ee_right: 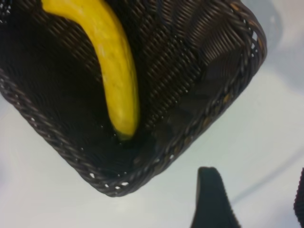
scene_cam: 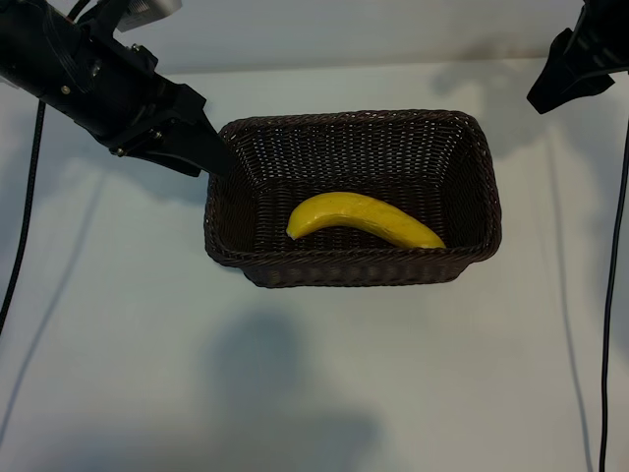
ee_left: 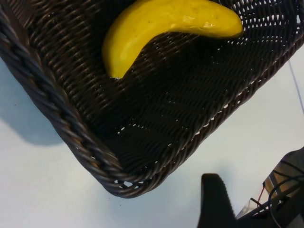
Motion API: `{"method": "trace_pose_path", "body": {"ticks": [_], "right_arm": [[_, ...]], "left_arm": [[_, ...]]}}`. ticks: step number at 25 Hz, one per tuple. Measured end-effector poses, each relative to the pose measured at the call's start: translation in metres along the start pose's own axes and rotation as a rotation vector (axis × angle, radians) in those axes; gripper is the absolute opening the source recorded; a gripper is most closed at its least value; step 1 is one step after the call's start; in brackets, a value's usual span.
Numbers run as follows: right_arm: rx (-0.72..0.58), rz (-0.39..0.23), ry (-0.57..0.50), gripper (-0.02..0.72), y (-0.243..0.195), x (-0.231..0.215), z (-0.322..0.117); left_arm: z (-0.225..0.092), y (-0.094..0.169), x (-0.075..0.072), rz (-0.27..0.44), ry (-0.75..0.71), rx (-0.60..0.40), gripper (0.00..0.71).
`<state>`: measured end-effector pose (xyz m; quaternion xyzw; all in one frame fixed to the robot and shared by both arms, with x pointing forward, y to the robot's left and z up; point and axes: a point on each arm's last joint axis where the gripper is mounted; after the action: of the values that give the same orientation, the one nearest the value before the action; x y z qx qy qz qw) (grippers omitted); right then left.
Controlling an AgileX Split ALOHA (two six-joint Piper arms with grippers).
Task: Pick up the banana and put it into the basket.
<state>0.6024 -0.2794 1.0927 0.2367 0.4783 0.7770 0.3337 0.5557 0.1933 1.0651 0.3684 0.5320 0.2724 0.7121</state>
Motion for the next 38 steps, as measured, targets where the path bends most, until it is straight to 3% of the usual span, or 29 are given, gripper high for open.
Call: {"method": "trace_pose_path", "body": {"ticks": [7, 11, 21, 38], "right_arm": [[0.082, 0.045, -0.007, 0.4, -0.02, 0.004, -0.018], [0.037, 0.067, -0.018, 0.382, -0.015, 0.009, -0.015], [-0.019, 0.038, 0.002, 0.361, 0.009, 0.019, -0.012], [-0.027, 0.041, -0.001, 0.354, 0.01, 0.02, -0.012]], "left_arm": [[0.0, 0.0, 0.0, 0.0, 0.0, 0.0, 0.466], [0.0, 0.0, 0.0, 0.0, 0.0, 0.0, 0.466], [0.0, 0.0, 0.0, 0.001, 0.0, 0.0, 0.466], [0.0, 0.0, 0.0, 0.001, 0.0, 0.0, 0.466]]}}
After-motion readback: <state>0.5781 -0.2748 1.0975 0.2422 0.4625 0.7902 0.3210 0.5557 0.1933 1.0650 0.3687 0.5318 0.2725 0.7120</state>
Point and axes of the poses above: a point on each arm's last joint axis where the gripper is mounted, y pointing back along that axis away from the gripper, x along the wrist's bending axis when the last joint is at zero, z = x × y, and after that the axes turned 9 degrees about y, right-handed
